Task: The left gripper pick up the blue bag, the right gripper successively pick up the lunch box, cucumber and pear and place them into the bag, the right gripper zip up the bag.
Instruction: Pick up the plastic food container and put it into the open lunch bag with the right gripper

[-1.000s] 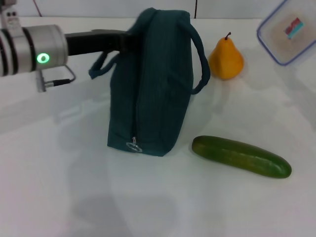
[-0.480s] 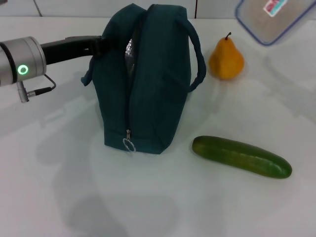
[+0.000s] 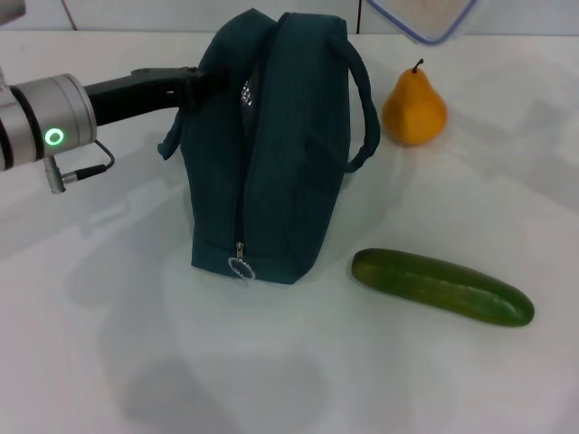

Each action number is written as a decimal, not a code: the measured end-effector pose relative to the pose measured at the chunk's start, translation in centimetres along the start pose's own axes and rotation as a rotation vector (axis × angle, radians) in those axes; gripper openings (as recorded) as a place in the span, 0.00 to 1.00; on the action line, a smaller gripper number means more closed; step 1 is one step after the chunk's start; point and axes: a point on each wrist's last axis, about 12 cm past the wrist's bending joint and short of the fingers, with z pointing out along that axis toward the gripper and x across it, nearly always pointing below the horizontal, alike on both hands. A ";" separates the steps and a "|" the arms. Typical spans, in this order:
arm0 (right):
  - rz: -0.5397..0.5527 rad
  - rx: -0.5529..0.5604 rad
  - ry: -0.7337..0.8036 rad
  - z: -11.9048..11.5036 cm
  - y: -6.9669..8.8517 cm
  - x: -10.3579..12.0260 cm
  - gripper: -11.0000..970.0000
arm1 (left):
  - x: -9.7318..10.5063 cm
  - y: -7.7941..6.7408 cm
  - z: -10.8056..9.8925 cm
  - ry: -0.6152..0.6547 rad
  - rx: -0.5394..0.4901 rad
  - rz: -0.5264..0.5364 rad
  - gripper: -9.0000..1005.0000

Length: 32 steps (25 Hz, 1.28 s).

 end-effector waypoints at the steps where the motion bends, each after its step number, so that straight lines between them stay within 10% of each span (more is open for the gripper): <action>1: -0.002 -0.013 0.004 0.7 0.1 -0.1 0.11 | 0.0 0.0 0.1 -0.003 0.003 0.001 0.05; 14: -0.121 -0.022 0.145 9.7 0.9 0.9 0.11 | -0.3 -0.5 1.3 -0.021 0.039 0.033 0.05; 32: -0.236 -0.073 0.165 12.2 2.0 1.7 0.11 | -0.3 -2.2 1.6 -0.043 0.176 0.094 0.05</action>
